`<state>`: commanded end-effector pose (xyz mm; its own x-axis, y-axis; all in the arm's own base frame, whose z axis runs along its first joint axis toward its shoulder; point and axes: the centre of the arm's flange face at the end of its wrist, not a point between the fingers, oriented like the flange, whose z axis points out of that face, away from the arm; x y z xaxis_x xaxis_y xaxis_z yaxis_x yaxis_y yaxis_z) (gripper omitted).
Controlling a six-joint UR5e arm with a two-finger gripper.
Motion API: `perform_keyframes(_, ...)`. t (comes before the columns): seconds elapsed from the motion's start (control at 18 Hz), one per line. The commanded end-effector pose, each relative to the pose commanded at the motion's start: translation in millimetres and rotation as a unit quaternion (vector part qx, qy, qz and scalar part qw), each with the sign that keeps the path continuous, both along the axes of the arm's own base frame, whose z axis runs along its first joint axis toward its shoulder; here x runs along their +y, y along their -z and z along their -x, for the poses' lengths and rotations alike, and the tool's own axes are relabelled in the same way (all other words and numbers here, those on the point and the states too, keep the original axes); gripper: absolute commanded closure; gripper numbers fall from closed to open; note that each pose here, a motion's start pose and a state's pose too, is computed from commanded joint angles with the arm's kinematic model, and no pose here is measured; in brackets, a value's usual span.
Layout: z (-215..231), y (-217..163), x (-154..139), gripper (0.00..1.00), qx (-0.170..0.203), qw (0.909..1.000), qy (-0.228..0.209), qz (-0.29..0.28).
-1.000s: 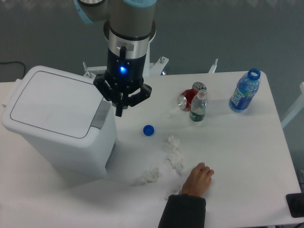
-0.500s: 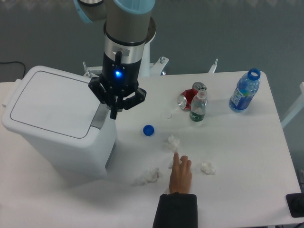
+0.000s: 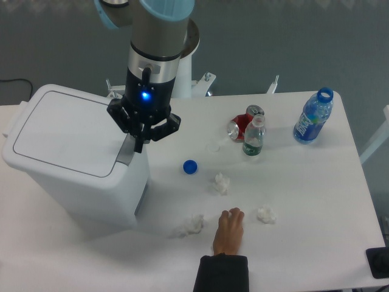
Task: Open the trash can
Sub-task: 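Lower the gripper onto the lid edge beside the trash can's grey panel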
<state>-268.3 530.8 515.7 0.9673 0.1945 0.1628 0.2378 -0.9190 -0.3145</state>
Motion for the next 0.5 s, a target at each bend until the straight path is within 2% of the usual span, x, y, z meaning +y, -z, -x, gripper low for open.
perform_keyframes(0.5, -4.7, 0.0, 0.5, 0.92, -0.009, 0.9999, 0.004, -0.006)
